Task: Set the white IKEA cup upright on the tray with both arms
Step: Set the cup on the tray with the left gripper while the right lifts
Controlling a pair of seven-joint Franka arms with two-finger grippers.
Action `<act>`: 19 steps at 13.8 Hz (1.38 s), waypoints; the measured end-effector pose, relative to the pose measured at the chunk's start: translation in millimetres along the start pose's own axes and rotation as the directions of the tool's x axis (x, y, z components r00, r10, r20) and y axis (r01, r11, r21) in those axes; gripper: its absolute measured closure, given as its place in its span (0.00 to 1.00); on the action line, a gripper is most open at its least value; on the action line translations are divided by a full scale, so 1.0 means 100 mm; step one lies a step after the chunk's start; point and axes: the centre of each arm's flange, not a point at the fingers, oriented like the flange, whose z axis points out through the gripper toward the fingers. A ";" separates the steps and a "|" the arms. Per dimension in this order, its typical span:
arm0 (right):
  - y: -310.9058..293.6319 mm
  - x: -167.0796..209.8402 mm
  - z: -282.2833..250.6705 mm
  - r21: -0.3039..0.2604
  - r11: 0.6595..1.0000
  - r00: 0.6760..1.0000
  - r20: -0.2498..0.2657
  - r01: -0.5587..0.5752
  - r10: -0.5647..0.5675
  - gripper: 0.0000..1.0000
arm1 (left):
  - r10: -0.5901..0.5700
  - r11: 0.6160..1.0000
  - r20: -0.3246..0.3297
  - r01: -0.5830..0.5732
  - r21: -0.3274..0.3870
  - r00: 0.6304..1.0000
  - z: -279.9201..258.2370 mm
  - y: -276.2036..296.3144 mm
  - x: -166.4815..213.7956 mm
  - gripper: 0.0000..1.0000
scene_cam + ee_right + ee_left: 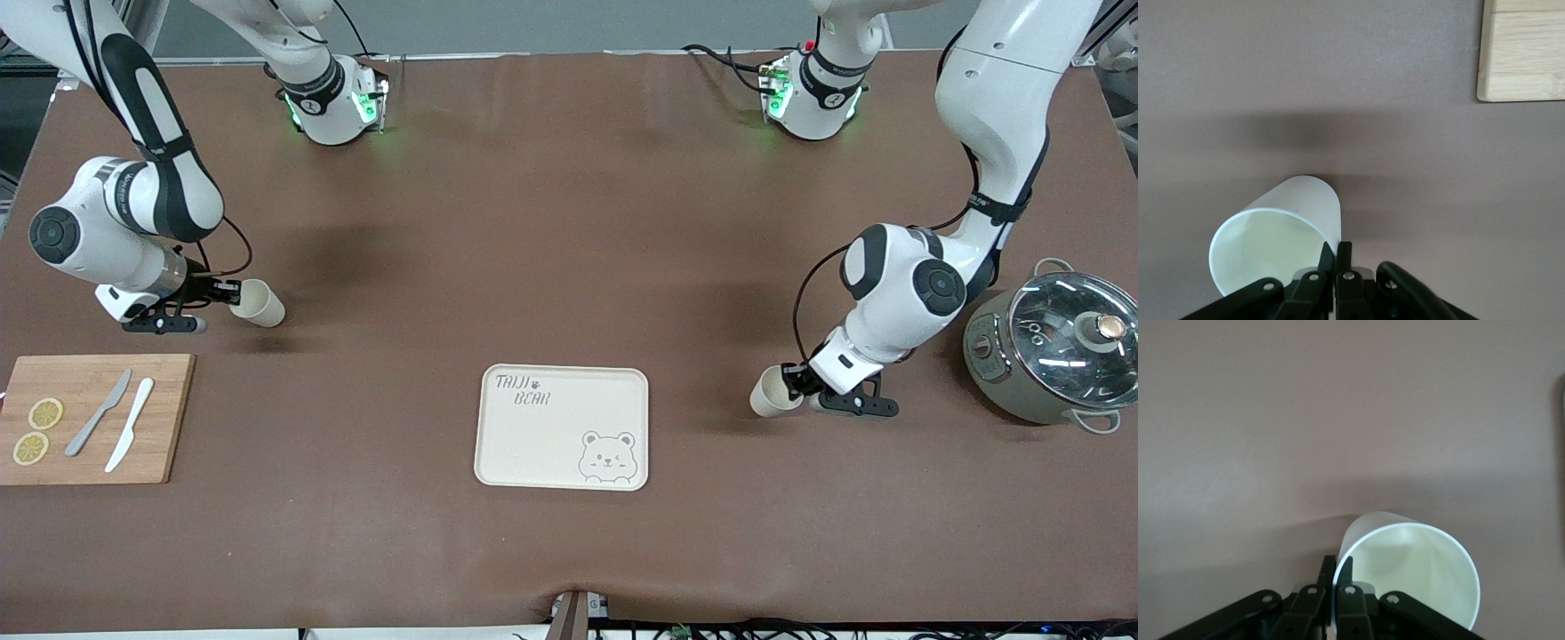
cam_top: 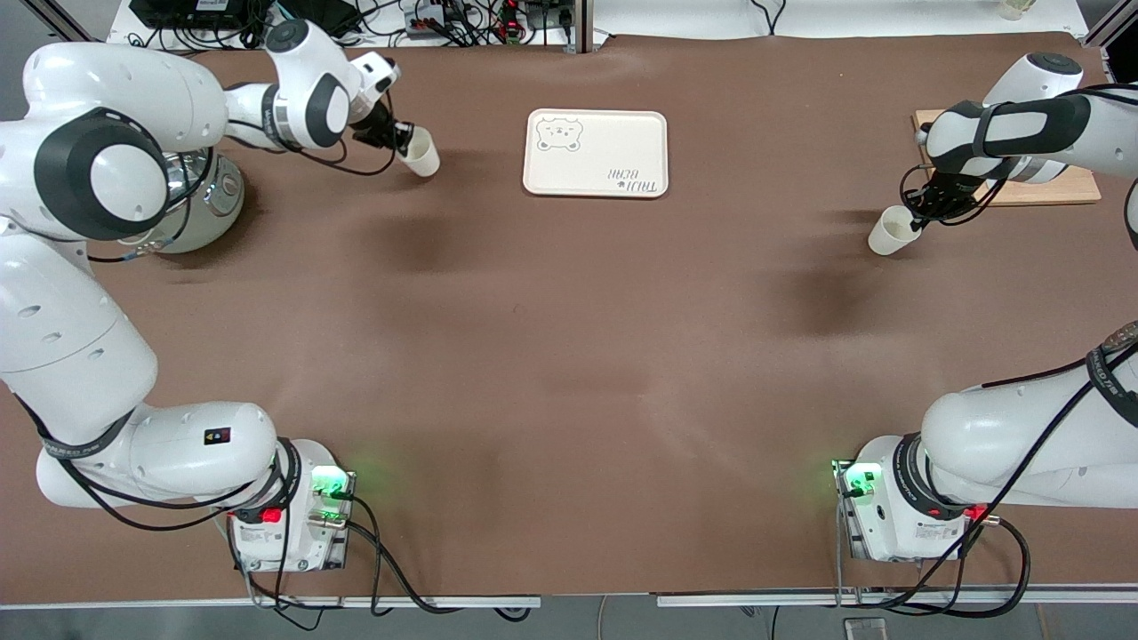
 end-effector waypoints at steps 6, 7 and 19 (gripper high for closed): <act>-0.17 0.09 -0.10 -0.002 0.999 0.999 0.010 0.037 -0.037 0.98 | -0.200 0.978 0.033 0.202 -0.060 0.979 -0.22 1.43 0.45 0.96; -0.20 0.14 -0.19 -0.001 0.999 0.999 0.020 0.045 -0.045 0.98 | -0.227 0.971 0.036 0.229 -0.073 0.973 -0.17 1.65 0.49 0.96; -1.43 0.98 -1.41 0.139 0.988 0.997 0.053 -0.066 0.059 0.98 | -0.325 0.945 0.030 0.323 0.043 0.945 0.70 2.53 0.31 0.67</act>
